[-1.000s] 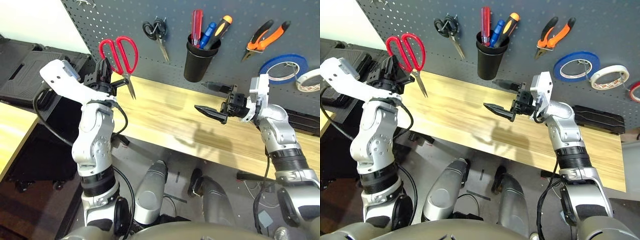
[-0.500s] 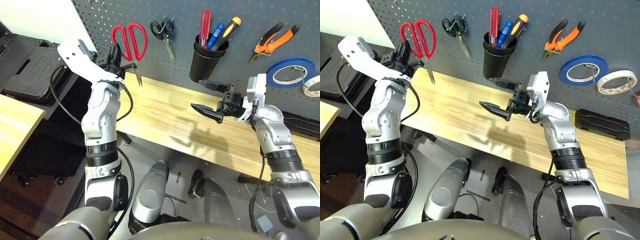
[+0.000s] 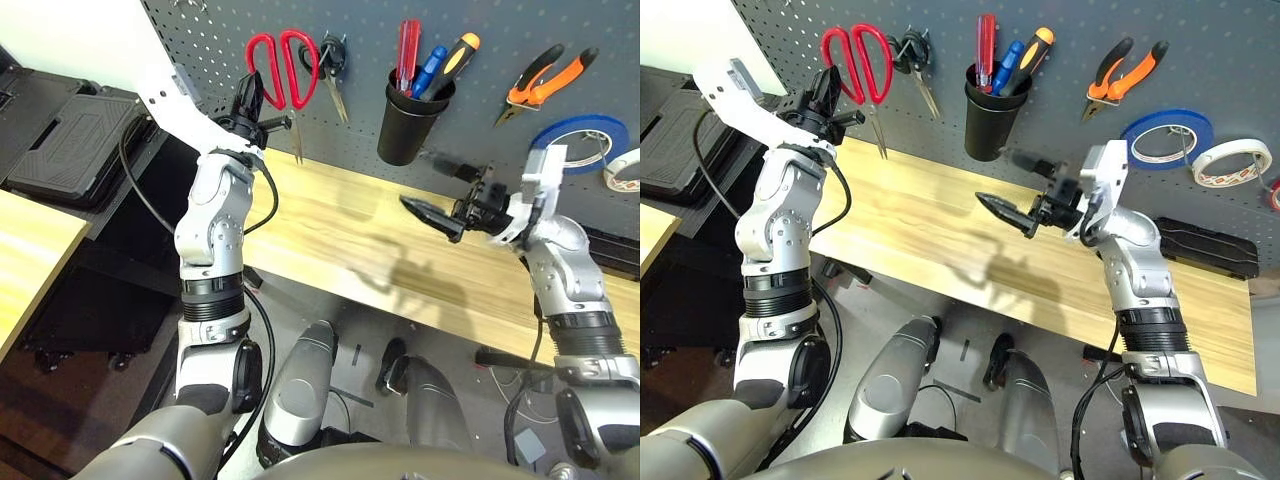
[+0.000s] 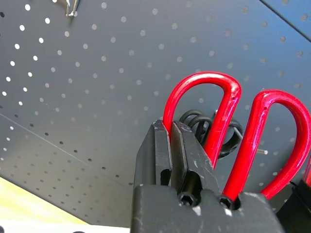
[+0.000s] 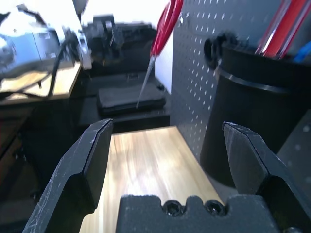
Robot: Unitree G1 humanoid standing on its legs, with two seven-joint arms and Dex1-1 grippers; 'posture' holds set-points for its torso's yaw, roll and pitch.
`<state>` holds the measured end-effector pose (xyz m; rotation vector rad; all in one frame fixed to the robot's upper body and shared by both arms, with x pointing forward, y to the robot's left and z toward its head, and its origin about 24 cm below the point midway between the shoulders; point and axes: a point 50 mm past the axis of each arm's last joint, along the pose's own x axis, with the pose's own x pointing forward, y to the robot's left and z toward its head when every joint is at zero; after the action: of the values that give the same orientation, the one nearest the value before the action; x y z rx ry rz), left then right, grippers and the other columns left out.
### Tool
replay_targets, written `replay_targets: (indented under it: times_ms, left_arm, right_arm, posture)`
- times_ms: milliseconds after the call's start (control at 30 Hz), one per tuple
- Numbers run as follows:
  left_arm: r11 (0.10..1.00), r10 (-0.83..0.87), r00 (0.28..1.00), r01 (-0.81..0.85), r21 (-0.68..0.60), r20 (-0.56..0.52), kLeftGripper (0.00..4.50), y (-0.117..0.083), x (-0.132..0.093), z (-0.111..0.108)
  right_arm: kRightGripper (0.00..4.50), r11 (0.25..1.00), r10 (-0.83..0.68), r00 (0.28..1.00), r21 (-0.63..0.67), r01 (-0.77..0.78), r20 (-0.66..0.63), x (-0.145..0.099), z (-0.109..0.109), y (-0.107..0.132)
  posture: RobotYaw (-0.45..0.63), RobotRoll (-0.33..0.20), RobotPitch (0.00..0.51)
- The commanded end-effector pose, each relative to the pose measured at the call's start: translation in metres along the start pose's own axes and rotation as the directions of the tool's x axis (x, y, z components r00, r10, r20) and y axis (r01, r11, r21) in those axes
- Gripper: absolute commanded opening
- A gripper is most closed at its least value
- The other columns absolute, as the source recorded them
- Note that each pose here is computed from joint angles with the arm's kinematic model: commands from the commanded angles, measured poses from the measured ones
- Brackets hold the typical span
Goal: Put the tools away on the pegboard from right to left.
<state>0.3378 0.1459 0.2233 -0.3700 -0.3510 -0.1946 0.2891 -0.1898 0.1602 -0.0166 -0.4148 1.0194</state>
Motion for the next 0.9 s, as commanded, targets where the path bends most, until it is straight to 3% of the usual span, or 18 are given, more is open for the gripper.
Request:
replay_targets:
  times_ms: [33,567,900]
  left_arm:
    - [1.0,-0.019,1.0,0.019,-0.005,-0.005,0.01,-0.003,0.004,-0.002]
    - [1.0,-0.007,0.999,0.008,0.01,-0.034,0.01,0.004,0.018,-0.01]
    - [1.0,-0.011,0.995,0.014,0.024,-0.1,0.01,0.005,0.036,-0.023]
  right_arm:
    - [4.5,1.0,-0.007,1.0,0.008,0.006,0.015,-0.006,0.006,0.001]
    - [4.5,1.0,-0.019,0.998,-0.007,0.02,0.062,-0.005,0.028,-0.003]
    - [4.5,1.0,-0.026,0.996,0.002,0.026,0.091,0.002,0.028,0.0]
  posture:
    - [0.32,0.0,0.213]
    - [0.29,0.0,0.201]
    - [0.28,0.0,0.198]
